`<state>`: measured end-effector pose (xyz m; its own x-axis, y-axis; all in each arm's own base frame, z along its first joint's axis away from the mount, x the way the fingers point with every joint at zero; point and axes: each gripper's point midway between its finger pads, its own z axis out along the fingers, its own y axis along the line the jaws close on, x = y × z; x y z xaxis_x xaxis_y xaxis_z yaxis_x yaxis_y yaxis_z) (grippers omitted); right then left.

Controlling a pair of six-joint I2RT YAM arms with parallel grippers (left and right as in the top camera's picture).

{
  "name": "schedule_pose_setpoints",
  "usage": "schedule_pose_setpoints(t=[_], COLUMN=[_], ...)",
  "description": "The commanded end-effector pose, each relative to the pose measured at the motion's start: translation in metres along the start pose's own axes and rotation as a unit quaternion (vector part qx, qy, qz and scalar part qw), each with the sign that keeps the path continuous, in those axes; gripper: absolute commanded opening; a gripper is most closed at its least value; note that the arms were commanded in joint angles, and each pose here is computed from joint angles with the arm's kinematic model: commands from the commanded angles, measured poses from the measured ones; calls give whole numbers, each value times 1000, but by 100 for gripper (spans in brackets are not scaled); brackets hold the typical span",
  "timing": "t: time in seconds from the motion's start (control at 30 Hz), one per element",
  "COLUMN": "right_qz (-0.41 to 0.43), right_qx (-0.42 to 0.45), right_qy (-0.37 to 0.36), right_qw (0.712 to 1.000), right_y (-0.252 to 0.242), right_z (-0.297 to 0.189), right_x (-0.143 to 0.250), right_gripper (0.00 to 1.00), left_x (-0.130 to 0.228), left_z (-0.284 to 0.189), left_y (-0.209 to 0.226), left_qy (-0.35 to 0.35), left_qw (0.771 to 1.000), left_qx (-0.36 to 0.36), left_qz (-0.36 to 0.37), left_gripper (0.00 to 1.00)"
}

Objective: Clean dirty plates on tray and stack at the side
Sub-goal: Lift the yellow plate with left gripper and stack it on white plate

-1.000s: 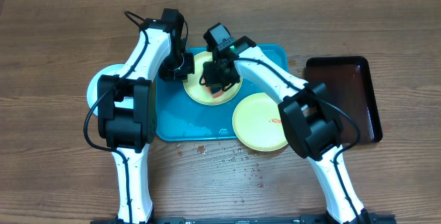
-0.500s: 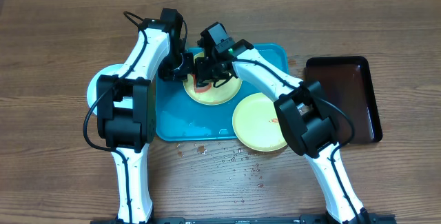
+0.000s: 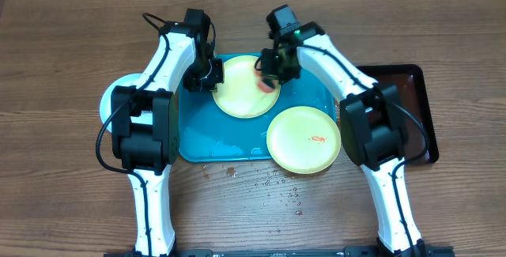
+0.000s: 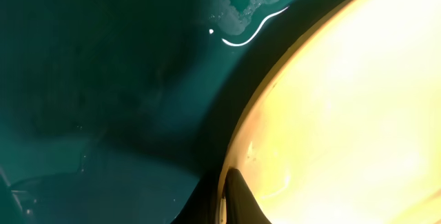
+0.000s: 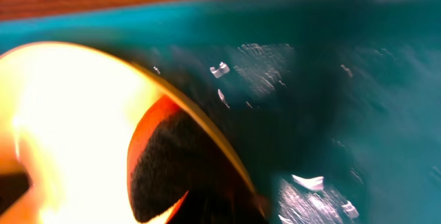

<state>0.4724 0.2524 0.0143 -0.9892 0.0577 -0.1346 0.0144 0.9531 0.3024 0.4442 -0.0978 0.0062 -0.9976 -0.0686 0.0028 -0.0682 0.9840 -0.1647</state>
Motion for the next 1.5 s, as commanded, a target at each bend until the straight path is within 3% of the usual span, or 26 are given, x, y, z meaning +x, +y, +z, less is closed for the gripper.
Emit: schedule_pose_setpoints(t=[0.0,0.23,0.53,0.87,1.2,1.4,1.47], right_qz=[8,-14,-68,-52,2,13,13], right_qx=[78,36,-75,-60,-29,-25,-23], right_qy=[-5,25,-13,-100,-96,-95,-95], right_qw=[997,999,995,992,995,995,995], right_y=[-32,3,63,38,-14,-23,-24], right_z=[0,-36,-148,-248,-262,-264,-264], right_x=[-6,4,1,-7,-14,-15,-15], right_gripper=[4,4,4,4,4,4,4], left_x=[18,13,-7,-19,-13,-3,2], left_z=[39,36,-6,-98,-184,-216,-225], left_y=[10,13,13,2,20,25,23], left_qy=[44,37,5,-95,-191,-230,-242], left_qw=[999,999,999,993,973,949,932], left_qx=[-26,-24,-21,-25,-115,-211,-267], left_qz=[6,4,29,70,67,48,42], left_gripper=[4,4,4,4,4,4,4])
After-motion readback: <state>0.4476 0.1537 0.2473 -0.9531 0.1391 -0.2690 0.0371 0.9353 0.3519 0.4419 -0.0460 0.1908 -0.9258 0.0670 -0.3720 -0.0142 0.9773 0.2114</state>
